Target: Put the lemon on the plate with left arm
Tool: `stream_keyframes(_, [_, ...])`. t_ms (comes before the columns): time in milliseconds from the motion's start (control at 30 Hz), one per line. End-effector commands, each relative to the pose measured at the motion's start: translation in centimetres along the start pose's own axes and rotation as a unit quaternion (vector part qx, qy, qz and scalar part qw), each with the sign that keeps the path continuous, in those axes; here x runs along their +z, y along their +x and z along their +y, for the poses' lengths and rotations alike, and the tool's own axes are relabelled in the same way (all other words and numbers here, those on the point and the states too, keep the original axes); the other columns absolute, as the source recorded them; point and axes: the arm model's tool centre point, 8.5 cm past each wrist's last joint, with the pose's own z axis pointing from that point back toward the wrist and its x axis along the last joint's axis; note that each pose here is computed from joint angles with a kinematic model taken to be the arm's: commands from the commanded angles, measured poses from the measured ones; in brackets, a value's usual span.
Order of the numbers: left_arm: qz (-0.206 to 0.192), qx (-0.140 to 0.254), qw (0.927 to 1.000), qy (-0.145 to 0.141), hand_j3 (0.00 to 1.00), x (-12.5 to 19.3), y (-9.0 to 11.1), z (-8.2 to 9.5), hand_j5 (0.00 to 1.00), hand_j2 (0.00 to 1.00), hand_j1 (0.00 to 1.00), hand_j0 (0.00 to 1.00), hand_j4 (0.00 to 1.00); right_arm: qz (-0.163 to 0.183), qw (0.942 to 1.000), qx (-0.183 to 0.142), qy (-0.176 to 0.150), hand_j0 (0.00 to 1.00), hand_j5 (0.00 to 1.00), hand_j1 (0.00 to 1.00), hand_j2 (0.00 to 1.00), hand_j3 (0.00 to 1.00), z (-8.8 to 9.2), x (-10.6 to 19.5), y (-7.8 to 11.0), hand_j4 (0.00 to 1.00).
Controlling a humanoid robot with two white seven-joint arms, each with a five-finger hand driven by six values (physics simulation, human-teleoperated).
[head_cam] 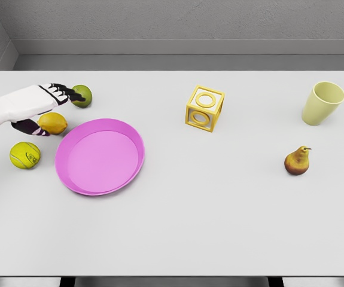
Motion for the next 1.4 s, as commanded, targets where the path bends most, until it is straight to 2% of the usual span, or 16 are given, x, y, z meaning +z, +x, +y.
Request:
stream_keyframes(0, [0.002,0.001,1.0000,0.001,1.00,0.1,-0.1,0.0,1.00,1.00,1.00,1.00,1.00,0.003,1.0000,-0.001,0.000,1.00,1.00,1.00,1.00,1.00,0.0,0.0,-0.2,1.00])
stream_keyframes(67, [0.002,0.000,1.0000,-0.005,1.00,0.0,-0.1,-0.3,1.00,1.00,1.00,1.00,1.00,0.015,0.9999,-0.002,0.000,1.00,1.00,1.00,1.00,1.00,0.0,-0.1,-1.6,1.00])
stream_keyframes(600, [0.008,0.003,1.0000,0.000,1.00,-0.1,-0.5,-0.2,1.00,1.00,1.00,1.00,1.00,0.015,0.9999,-0.002,0.000,1.00,1.00,1.00,1.00,1.00,0.0,-0.1,-1.6,1.00])
stream_keyframes(667, [0.017,0.005,0.9998,-0.010,1.00,0.2,-1.1,-0.7,1.00,1.00,1.00,1.00,1.00,0.015,0.9999,-0.002,0.000,1.00,1.00,1.00,1.00,1.00,0.0,-0.1,-1.6,1.00])
stream_keyframes(900, [0.027,0.005,0.9995,-0.017,1.00,0.0,-1.6,-1.1,1.00,1.00,1.00,1.00,1.00,0.014,0.9999,-0.002,0.000,1.00,1.00,1.00,1.00,1.00,0.0,-0.1,-1.5,1.00])
stream_keyframes(967, [0.037,0.014,0.9990,-0.023,1.00,-0.8,-2.1,-2.1,1.00,1.00,1.00,1.00,1.00,0.014,0.9999,-0.002,0.000,1.00,1.00,1.00,1.00,1.00,0.0,-0.1,-1.5,1.00])
stream_keyframes(1067, [0.036,0.008,0.9991,-0.020,1.00,-1.3,-2.0,-1.9,1.00,1.00,1.00,1.00,1.00,0.015,0.9999,-0.002,0.000,1.00,1.00,1.00,1.00,1.00,0.0,-0.1,-1.6,1.00])
stream_keyframes(1200, [0.040,-0.004,0.9983,-0.041,1.00,-1.7,-2.0,-2.8,1.00,1.00,1.00,1.00,1.00,0.015,0.9999,-0.002,0.000,1.00,1.00,1.00,1.00,1.00,0.0,-0.1,-1.6,1.00])
stream_keyframes(1300, [0.045,-0.025,0.9975,-0.048,1.00,-2.2,-2.1,-2.5,1.00,1.00,1.00,1.00,1.00,0.015,0.9999,-0.002,0.000,1.00,1.00,1.00,1.00,1.00,0.0,-0.1,-1.6,1.00])
stream_keyframes(1367, [0.051,-0.025,0.9969,-0.054,1.00,-2.5,-2.4,-3.0,1.00,1.00,1.00,1.00,1.00,0.015,0.9999,-0.002,0.000,1.00,1.00,1.00,1.00,1.00,0.0,-0.1,-1.6,1.00])
